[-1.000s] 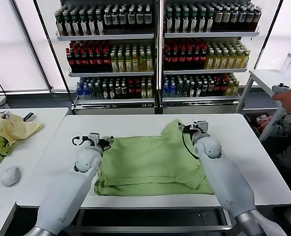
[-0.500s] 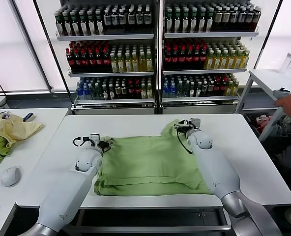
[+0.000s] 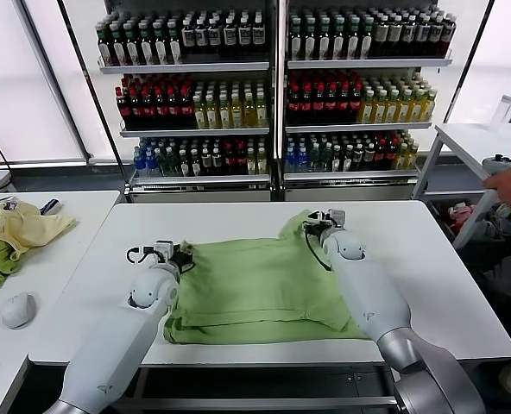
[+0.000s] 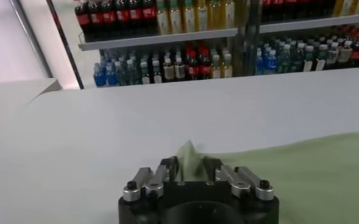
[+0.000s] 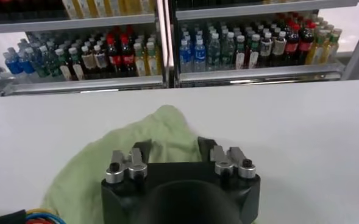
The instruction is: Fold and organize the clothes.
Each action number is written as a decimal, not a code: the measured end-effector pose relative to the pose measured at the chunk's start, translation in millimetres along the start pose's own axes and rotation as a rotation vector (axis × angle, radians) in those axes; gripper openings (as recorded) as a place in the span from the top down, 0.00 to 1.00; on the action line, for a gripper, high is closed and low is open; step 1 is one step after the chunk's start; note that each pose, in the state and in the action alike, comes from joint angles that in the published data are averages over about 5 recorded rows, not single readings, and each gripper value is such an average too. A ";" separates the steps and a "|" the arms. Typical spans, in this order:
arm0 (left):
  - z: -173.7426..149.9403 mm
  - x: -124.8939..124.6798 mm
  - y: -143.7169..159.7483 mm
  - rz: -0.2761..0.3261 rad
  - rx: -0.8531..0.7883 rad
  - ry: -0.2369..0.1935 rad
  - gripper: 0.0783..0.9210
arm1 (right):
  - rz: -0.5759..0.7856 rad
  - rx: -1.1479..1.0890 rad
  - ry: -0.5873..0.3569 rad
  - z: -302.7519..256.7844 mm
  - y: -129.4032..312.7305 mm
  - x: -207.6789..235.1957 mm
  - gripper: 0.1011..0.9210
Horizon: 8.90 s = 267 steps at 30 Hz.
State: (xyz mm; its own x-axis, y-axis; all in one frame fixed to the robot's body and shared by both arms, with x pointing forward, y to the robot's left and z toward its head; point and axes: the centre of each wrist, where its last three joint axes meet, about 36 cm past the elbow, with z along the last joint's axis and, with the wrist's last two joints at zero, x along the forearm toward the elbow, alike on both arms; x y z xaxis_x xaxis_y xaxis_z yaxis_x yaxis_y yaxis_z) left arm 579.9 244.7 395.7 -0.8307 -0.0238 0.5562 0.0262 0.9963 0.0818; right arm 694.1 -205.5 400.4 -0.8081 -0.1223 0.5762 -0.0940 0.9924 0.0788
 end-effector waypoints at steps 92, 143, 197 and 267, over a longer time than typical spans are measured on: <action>111.7 166.8 -26.6 -0.033 -0.087 -0.244 0.21 | -0.018 0.070 -0.296 159.4 -27.4 286.7 0.14; 68.1 167.7 102.0 -0.220 -0.017 -0.327 0.96 | -0.051 0.060 -0.353 145.5 -23.9 296.7 0.12; 38.8 184.6 -52.8 0.431 0.357 -0.278 0.18 | -0.053 0.062 -0.356 144.2 -23.8 285.8 0.12; 88.1 118.3 23.8 0.427 0.933 -0.157 0.93 | -0.028 0.032 -0.380 141.9 -27.5 291.4 0.12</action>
State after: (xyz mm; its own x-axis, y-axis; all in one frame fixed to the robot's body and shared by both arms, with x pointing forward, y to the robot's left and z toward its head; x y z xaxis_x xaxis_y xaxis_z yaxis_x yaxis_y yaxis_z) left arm 433.3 272.9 390.6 -0.9183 0.2905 0.2690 -0.0503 0.5883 -0.8070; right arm 378.7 -267.2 450.7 -0.9624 -0.1430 0.2308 -0.1324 0.9893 0.0609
